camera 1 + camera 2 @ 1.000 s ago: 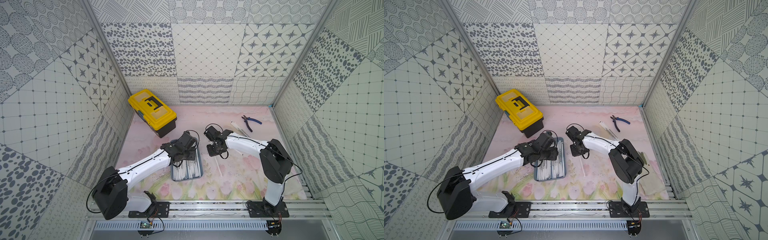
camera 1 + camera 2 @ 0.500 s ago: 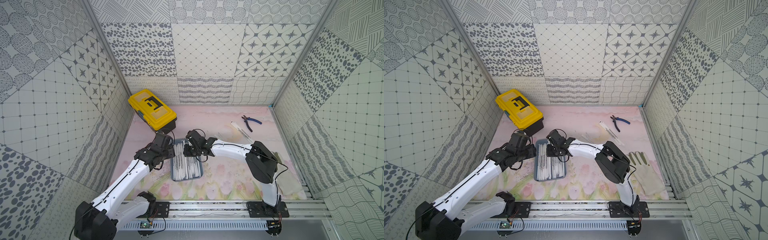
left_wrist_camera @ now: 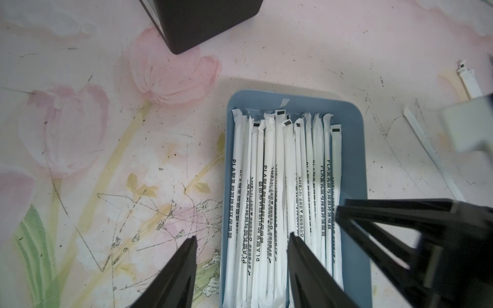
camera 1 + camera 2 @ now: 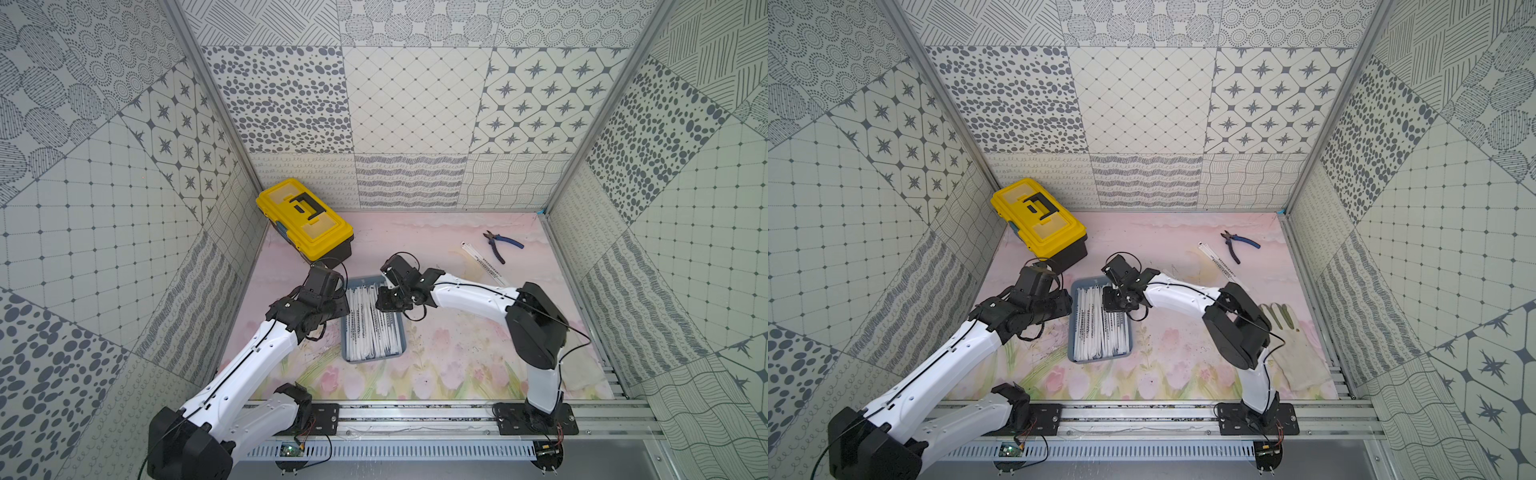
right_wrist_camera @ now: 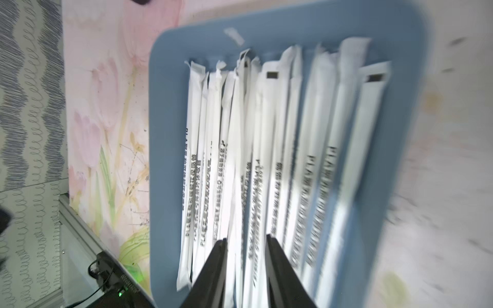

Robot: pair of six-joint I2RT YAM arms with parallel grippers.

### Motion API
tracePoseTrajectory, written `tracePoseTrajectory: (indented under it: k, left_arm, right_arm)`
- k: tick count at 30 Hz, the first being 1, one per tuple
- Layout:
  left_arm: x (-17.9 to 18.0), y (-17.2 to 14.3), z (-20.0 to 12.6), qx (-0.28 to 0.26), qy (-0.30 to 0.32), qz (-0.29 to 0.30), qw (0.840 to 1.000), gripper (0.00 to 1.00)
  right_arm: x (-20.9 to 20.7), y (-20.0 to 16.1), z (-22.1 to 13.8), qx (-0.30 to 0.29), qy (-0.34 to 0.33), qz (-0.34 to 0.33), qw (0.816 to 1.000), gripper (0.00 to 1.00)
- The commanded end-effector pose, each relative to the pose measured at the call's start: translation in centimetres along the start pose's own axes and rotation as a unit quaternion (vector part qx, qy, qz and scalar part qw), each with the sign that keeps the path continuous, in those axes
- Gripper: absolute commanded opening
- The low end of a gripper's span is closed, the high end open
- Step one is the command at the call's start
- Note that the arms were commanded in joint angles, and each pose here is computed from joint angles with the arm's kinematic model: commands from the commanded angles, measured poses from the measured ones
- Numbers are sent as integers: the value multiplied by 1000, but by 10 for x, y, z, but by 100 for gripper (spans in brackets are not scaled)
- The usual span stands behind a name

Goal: Put the straws into the storage box
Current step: Place the straw in the storage box, then move the straw to the center of the board.

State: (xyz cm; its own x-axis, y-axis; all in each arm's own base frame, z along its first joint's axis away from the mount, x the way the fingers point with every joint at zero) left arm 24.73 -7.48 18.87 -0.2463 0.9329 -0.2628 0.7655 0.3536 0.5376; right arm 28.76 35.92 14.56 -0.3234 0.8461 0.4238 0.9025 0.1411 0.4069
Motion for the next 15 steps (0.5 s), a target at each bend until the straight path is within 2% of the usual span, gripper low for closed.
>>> tracePoseTrajectory:
  k: [1,4,7,10,15]
  left_arm:
    - [-32,-2,-2,13,-40,41,998,58]
    - [-79,-17,2,25,-71,105,992,59]
    - [-120,-38,10,46,-98,149,983,59]
    - [-147,-55,17,64,-112,175,976,59]
    - [-157,-67,26,78,-116,185,973,59]
  right_arm:
    - [-81,29,-47,-44,-93,12,995,39]
    - [-155,37,-57,-30,-165,30,985,50]
    - [-197,44,-60,-23,-235,12,972,56]
    - [-215,42,-50,9,-259,0,966,59]
    - [-223,27,-23,48,-240,15,969,60]
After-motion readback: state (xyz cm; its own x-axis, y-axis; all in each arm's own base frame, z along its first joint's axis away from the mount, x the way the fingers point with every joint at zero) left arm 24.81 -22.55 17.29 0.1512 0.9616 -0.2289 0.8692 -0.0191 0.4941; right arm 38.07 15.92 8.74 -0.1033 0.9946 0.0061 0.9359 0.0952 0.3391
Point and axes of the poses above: each gripper's point midway between its finger pads, its own z axis out along the fingers, its own x axis along the line the jaws close on, y = z × x, the point moved 4 cm from there along -z, back along the fingers, and after that the axes turned 5 degrees about -z, right-handed, at the moved point
